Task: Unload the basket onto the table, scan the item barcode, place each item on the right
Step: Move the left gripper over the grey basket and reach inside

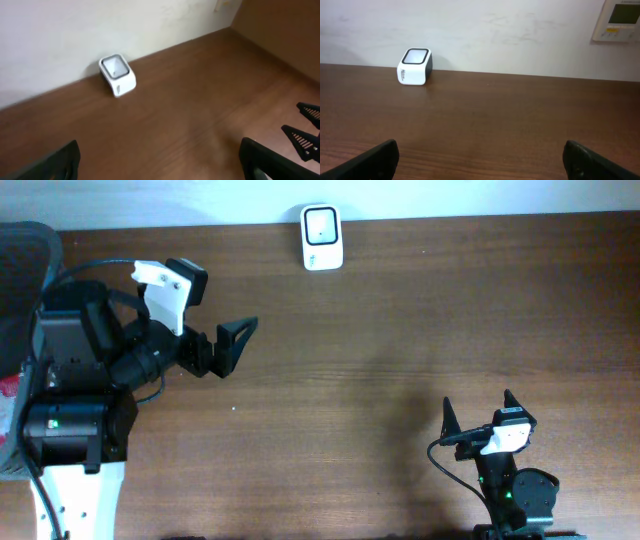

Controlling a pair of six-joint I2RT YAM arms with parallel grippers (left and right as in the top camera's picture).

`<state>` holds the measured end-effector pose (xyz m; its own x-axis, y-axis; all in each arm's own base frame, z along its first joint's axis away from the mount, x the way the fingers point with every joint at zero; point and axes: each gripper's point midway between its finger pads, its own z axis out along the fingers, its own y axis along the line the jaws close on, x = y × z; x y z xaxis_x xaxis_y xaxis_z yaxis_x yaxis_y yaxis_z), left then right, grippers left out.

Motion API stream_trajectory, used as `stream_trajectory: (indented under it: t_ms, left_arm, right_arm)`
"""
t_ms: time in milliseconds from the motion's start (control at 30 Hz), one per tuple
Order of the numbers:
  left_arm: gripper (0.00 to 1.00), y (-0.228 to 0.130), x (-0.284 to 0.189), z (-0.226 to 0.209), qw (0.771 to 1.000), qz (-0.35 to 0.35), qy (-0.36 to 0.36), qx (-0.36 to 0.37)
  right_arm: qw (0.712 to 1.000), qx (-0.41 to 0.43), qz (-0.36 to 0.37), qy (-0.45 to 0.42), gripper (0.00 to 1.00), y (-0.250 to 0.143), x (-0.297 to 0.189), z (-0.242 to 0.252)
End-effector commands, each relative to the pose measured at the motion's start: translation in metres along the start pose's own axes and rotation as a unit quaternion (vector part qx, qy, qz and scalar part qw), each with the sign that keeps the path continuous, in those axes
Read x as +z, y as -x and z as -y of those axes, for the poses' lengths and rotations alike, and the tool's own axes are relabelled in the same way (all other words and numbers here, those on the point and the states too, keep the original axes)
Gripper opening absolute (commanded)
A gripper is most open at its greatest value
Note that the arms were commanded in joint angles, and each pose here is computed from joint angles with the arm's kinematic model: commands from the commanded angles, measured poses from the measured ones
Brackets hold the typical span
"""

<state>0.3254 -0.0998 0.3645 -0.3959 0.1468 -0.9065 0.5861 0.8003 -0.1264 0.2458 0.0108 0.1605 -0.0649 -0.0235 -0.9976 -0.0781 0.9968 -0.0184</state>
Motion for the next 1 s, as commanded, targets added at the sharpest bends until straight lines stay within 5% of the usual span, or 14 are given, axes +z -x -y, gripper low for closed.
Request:
stream_trajectory:
  t_ms: [0, 133, 500, 800, 967]
  left_arm:
    - [0.99, 0.011, -0.008, -0.021, 0.998, -0.012, 0.063, -0.021]
    - [0.99, 0.001, -0.014, -0.049, 0.984, -0.096, 0.138, -0.056]
    - [0.99, -0.021, -0.006, -0.076, 0.964, -0.175, 0.183, -0.081]
    - [0.99, -0.014, 0.016, -0.064, 0.976, -0.16, 0.115, -0.093]
    - [0.99, -0.008, -0.013, -0.133, 0.93, -0.135, 0.314, -0.136]
  right_arm:
    - [1.0, 0.004, -0.002, -0.001, 0.99, -0.003, 0.0, 0.0]
    - [1.0, 0.004, -0.002, -0.001, 0.99, -0.003, 0.0, 0.0]
    - [1.0, 0.004, -0.002, -0.001, 0.99, -0.003, 0.0, 0.0]
    - [1.0, 0.004, -0.002, -0.001, 0.99, -0.003, 0.0, 0.0]
    - [1.0, 0.004, -0.002, -0.001, 0.99, -0.003, 0.0, 0.0]
